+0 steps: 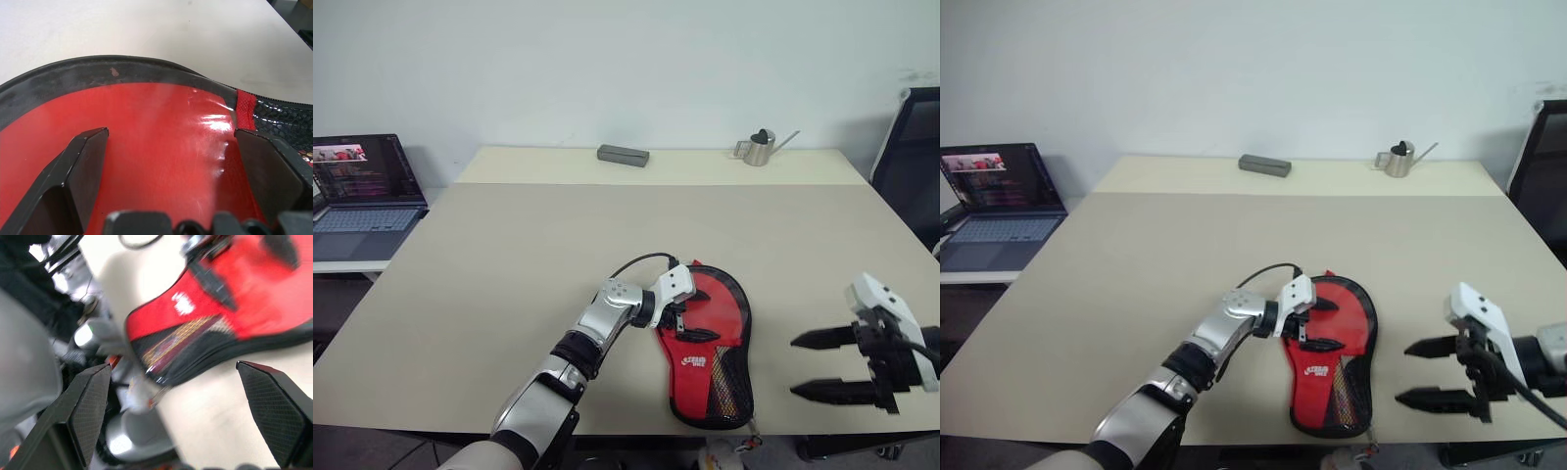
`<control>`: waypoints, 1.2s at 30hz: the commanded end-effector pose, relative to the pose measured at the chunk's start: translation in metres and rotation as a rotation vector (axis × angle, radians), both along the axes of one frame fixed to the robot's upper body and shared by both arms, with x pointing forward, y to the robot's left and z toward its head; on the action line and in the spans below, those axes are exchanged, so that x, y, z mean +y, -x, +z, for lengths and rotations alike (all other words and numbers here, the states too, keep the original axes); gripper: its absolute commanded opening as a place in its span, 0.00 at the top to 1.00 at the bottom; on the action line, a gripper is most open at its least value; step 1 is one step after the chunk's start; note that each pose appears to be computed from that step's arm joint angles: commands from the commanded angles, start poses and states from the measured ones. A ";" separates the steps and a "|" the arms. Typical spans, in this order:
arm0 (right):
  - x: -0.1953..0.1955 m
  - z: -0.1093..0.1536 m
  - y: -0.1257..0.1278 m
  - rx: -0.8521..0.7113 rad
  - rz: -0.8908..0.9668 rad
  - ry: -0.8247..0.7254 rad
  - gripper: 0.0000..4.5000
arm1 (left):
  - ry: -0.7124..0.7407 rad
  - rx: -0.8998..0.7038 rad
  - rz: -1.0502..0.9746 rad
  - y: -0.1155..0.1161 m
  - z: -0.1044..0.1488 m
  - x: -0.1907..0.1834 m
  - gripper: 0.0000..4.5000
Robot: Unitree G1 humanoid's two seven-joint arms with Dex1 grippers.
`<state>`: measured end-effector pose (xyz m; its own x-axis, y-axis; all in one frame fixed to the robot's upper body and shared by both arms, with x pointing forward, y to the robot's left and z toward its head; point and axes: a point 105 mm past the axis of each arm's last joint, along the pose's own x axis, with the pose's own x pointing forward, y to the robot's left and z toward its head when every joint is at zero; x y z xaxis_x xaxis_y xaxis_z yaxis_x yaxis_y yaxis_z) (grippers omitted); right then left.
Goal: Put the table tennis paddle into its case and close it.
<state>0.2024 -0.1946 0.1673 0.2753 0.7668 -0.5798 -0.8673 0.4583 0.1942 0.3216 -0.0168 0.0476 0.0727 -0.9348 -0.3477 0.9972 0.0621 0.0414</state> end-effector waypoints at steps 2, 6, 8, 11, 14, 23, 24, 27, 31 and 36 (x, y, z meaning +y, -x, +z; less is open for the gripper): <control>-0.001 0.006 -0.032 -0.132 -0.087 -0.033 0.01 | -0.147 0.168 0.122 0.012 -0.054 0.044 0.00; 0.002 0.007 -0.057 -0.243 -0.129 -0.087 0.01 | -0.039 0.075 0.115 0.006 -0.013 0.042 0.00; 0.006 0.012 -0.071 -0.336 -0.146 -0.147 0.01 | 0.018 0.034 0.108 0.006 0.009 0.045 0.00; 0.012 0.013 -0.084 -0.366 -0.140 -0.217 0.01 | 0.063 -0.013 0.095 0.011 0.036 0.055 0.00; 0.013 0.009 -0.096 -0.395 -0.142 -0.234 0.01 | 0.090 -0.049 0.103 0.013 0.054 0.063 0.00; 0.023 0.004 -0.115 -0.393 -0.065 -0.345 0.01 | 0.166 -0.123 0.257 0.027 0.104 0.120 0.00; 0.024 0.005 -0.117 -0.397 -0.055 -0.352 0.01 | 0.166 -0.125 0.284 0.029 0.106 0.129 0.00; 0.023 0.003 -0.126 -0.407 -0.034 -0.351 0.01 | 0.156 -0.146 0.403 0.030 0.109 0.159 0.00; 0.014 0.002 -0.142 -0.422 -0.048 -0.339 0.01 | 0.142 -0.195 0.532 0.027 0.112 0.182 0.00; 0.003 0.010 -0.162 -0.454 -0.072 -0.330 0.01 | 0.142 -0.272 0.643 0.025 0.128 0.197 0.00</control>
